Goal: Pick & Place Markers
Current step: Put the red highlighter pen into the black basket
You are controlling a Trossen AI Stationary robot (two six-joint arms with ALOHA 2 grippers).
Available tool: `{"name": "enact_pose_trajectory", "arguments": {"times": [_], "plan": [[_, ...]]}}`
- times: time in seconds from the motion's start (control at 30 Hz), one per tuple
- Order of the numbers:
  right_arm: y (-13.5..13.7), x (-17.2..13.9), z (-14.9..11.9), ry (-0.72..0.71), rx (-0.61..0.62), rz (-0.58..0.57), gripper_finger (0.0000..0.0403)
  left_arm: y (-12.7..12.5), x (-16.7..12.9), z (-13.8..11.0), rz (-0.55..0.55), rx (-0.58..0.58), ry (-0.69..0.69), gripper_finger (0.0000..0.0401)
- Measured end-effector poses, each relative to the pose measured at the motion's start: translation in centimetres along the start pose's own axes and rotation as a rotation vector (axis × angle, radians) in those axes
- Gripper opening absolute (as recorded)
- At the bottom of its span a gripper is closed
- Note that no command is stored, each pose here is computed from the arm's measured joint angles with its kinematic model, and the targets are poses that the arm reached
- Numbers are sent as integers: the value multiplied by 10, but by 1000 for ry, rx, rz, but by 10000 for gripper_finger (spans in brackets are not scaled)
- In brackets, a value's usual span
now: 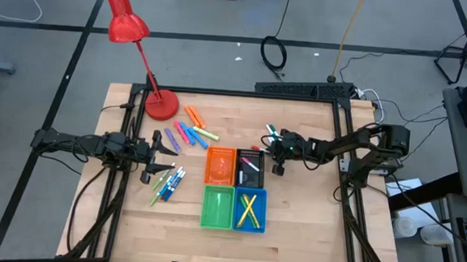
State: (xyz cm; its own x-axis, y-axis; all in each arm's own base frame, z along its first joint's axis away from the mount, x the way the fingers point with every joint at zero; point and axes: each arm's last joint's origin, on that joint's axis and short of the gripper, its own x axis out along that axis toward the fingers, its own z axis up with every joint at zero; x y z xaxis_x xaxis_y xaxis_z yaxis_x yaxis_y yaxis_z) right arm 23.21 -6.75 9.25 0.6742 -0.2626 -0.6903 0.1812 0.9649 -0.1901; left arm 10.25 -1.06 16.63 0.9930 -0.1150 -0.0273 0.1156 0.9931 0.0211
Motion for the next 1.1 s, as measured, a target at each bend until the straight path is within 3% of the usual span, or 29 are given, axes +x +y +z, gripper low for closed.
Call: {"name": "enact_pose_trajectory", "arguments": {"times": [0.5, 1.1], "plan": [[-2, -4, 5, -45, 17, -21, 21, 0, 0, 0, 0, 0, 0, 212], [12, -56, 41, -267, 49, 37, 23, 0, 0, 0, 0, 0, 0, 212]]}}
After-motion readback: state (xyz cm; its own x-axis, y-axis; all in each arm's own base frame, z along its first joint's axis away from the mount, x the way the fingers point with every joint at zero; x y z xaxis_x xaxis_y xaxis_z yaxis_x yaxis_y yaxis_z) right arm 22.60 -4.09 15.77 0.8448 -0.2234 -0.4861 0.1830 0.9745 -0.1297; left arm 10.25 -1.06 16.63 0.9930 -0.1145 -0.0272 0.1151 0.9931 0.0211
